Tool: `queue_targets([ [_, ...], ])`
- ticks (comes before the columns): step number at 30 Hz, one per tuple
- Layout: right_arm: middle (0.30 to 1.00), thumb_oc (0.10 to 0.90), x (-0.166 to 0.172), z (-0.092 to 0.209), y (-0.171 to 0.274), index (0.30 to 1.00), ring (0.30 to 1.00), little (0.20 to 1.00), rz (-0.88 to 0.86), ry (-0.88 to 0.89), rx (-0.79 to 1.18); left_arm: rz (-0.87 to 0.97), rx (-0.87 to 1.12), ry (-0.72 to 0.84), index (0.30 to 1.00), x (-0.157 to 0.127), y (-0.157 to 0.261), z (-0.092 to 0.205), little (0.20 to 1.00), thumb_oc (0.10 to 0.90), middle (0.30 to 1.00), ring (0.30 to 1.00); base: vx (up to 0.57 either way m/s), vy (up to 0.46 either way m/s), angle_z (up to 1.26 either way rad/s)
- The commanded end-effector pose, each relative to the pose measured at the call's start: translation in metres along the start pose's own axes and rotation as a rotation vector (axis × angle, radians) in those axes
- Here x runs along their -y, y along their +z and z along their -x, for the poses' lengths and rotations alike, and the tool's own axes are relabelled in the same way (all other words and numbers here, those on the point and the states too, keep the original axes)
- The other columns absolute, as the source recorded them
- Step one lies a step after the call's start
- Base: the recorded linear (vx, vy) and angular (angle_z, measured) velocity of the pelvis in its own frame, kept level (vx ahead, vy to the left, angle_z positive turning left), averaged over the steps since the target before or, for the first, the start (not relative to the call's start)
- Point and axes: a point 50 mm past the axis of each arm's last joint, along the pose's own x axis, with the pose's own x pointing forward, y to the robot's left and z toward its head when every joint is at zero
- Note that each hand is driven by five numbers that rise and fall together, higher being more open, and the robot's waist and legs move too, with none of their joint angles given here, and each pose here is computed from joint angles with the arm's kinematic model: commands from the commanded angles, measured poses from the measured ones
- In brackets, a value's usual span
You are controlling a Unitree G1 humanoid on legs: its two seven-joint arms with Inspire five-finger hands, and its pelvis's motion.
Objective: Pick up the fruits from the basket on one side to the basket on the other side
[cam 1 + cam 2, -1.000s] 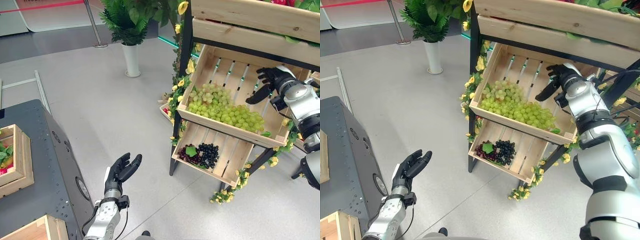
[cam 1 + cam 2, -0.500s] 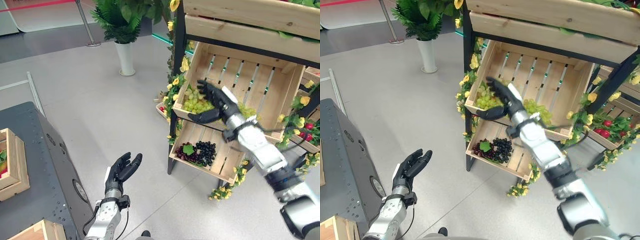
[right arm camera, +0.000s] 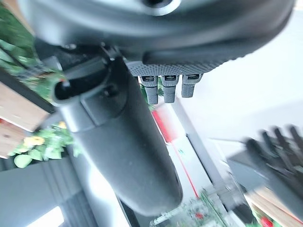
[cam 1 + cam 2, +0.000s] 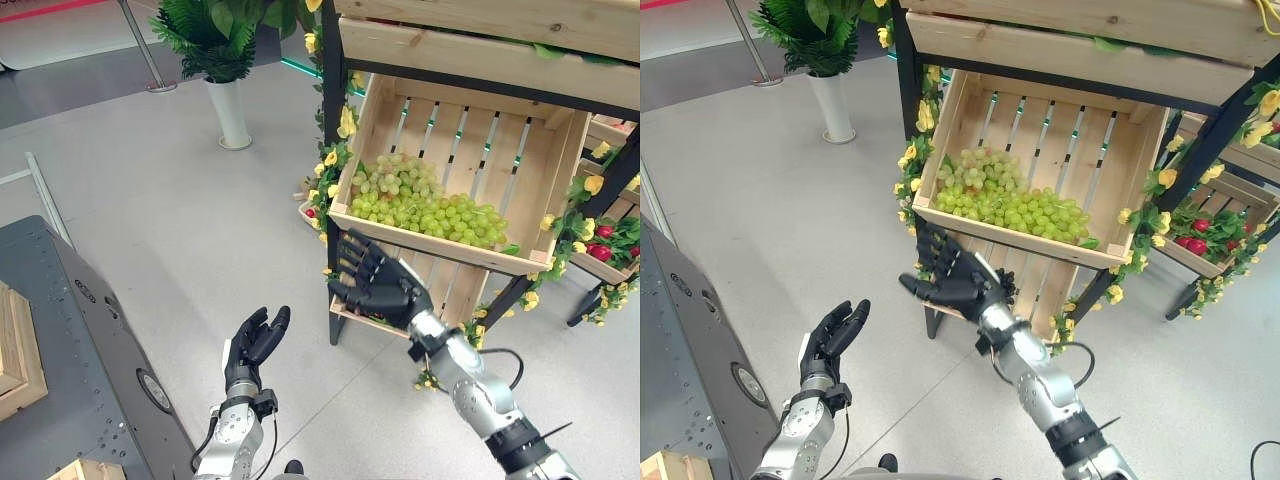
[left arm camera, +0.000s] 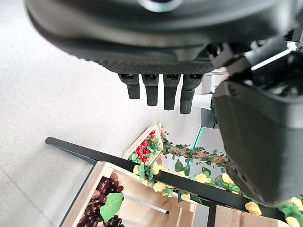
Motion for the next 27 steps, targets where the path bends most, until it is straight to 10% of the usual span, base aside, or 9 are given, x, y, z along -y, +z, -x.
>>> queue_targets([
  [1,0.9,0.8,-0.017,-0.009,0.039,0.9,0.9,0.9,-0.003,0.196,0.245,0.019,0.175,0.043,0.9,-0.013,0.031,-0.016,0.9,0.8,0.9,0.9,-0.05,-0.274,-0.11],
  [14,0.9,0.8,0.017,0.013,-0.044,0.9,0.9,0.9,-0.088,0.052,-0.19,0.112,-0.018,0.187,0.9,-0.052,-0.015,-0.003,0.9,0.8,0.9,0.9,-0.08,-0.301,0.15],
  [27,0.9,0.8,0.053,0.073,-0.08,0.9,0.9,0.9,-0.35,-0.423,-0.156,-0.049,0.177,-0.139,0.9,0.012,0.033,-0.029,0.9,0.8,0.9,0.9,-0.22,0.033,1.1],
])
